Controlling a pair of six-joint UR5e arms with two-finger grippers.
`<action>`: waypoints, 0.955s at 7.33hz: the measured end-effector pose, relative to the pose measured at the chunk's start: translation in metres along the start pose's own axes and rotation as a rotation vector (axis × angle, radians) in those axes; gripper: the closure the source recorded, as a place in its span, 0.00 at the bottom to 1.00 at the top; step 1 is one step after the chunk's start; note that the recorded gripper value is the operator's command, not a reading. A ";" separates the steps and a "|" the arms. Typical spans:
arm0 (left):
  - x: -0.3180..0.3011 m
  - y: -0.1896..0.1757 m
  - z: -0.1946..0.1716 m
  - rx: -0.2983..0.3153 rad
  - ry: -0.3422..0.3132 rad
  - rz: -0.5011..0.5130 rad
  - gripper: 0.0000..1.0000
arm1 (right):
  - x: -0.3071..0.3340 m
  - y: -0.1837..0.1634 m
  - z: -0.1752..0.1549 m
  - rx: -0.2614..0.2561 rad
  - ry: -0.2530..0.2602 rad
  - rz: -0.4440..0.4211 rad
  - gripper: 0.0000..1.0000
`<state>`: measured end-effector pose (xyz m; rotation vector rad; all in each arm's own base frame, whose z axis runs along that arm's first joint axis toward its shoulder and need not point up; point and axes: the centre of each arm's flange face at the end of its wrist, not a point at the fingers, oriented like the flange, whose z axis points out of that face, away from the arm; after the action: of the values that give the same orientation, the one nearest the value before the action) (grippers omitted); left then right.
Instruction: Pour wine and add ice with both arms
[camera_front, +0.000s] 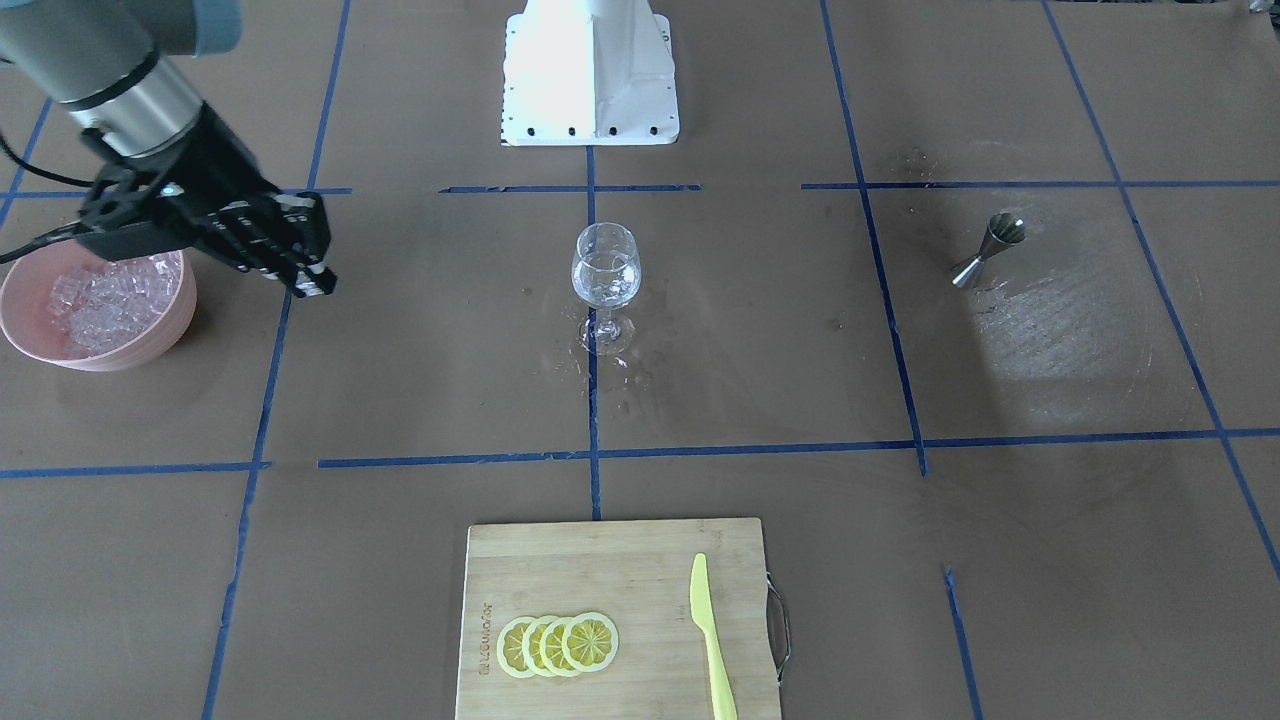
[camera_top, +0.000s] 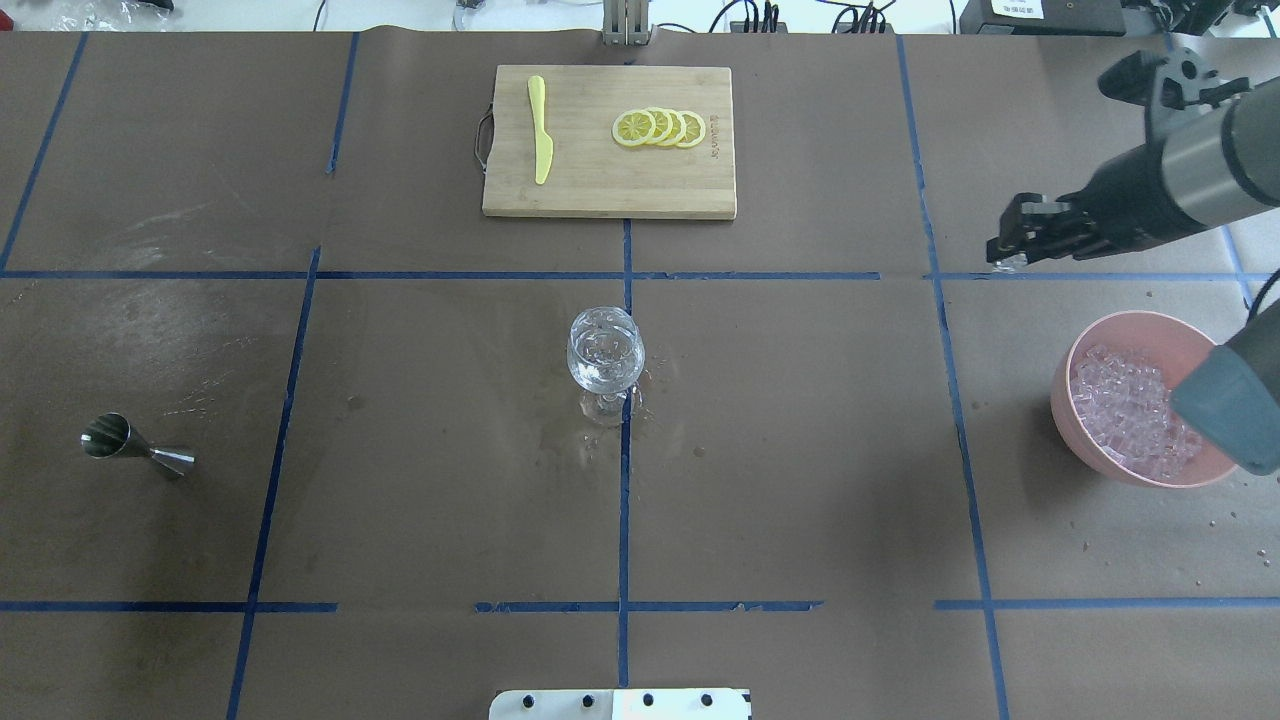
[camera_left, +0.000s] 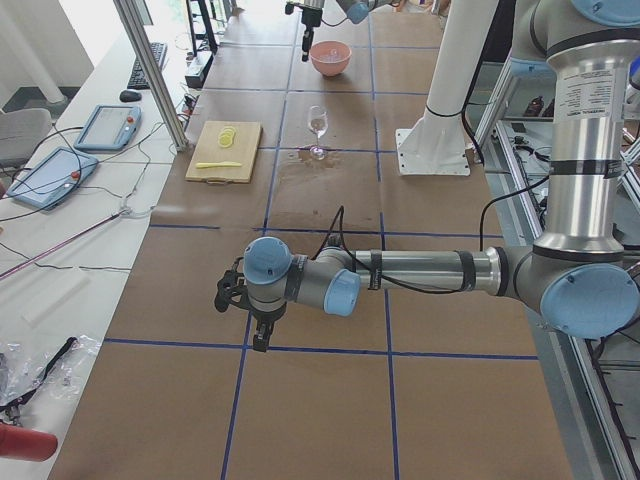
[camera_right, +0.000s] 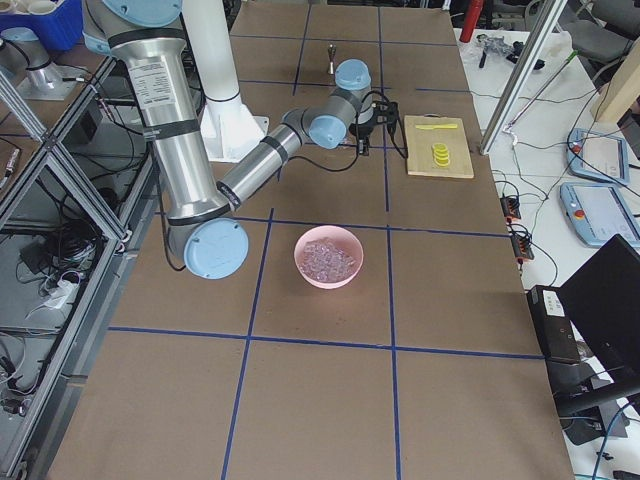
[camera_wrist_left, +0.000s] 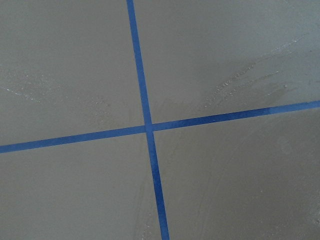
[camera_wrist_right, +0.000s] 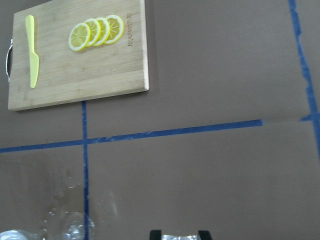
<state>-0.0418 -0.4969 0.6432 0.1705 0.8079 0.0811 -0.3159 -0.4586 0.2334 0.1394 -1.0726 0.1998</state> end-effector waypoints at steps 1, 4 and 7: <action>-0.003 -0.002 -0.003 -0.014 -0.002 -0.011 0.00 | -0.052 0.021 0.012 0.001 -0.005 0.026 1.00; 0.000 -0.003 -0.014 -0.017 -0.004 -0.023 0.00 | -0.150 0.058 0.030 -0.006 -0.035 0.065 1.00; -0.003 0.002 -0.013 -0.020 -0.006 -0.029 0.00 | -0.198 0.083 0.046 0.003 -0.054 0.092 1.00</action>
<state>-0.0531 -0.4934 0.6366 0.1401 0.8032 0.0616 -0.4656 -0.4065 0.0814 0.0987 -1.1338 0.2819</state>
